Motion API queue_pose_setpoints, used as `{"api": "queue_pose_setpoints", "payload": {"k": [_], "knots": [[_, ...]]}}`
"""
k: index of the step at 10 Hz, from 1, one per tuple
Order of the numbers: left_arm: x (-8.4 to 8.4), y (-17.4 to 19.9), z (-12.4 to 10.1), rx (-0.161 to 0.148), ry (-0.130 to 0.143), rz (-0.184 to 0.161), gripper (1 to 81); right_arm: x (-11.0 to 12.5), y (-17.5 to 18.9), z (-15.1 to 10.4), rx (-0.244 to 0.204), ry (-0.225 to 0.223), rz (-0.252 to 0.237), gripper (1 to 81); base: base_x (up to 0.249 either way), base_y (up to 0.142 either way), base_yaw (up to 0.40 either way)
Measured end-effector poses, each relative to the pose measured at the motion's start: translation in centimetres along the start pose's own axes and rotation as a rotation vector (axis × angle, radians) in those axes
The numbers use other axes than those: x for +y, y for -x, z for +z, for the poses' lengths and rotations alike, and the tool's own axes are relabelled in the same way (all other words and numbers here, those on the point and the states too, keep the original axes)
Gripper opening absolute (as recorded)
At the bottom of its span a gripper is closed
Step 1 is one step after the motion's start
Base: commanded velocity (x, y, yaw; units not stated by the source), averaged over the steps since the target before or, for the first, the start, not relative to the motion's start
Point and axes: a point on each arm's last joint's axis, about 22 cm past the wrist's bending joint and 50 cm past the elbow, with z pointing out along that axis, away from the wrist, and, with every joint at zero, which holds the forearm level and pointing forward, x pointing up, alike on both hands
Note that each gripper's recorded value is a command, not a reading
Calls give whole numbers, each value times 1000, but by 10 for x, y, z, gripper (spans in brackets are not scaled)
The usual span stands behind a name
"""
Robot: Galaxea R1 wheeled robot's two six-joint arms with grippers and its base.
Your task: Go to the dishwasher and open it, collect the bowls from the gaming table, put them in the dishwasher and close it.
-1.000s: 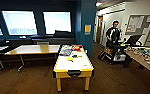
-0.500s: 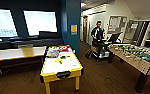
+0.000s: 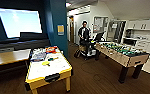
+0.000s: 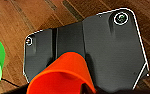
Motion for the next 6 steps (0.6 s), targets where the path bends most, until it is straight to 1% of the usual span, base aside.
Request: {"api": "queue_pose_setpoints", "payload": {"k": [2, 4, 6], "knots": [[0, 0, 0, 0, 1, 0, 10, 0, 0, 0, 0, 0, -1, 10, 0, 0, -386], [6, 0, 2, 0, 7, 0, 10, 1, 5, 0, -5, 0, -3, 10, 0, 0, -386], [6, 0, 2, 1, 8, 0, 10, 0, 4, 0, -5, 0, -4, 10, 0, 0, -386]]}}
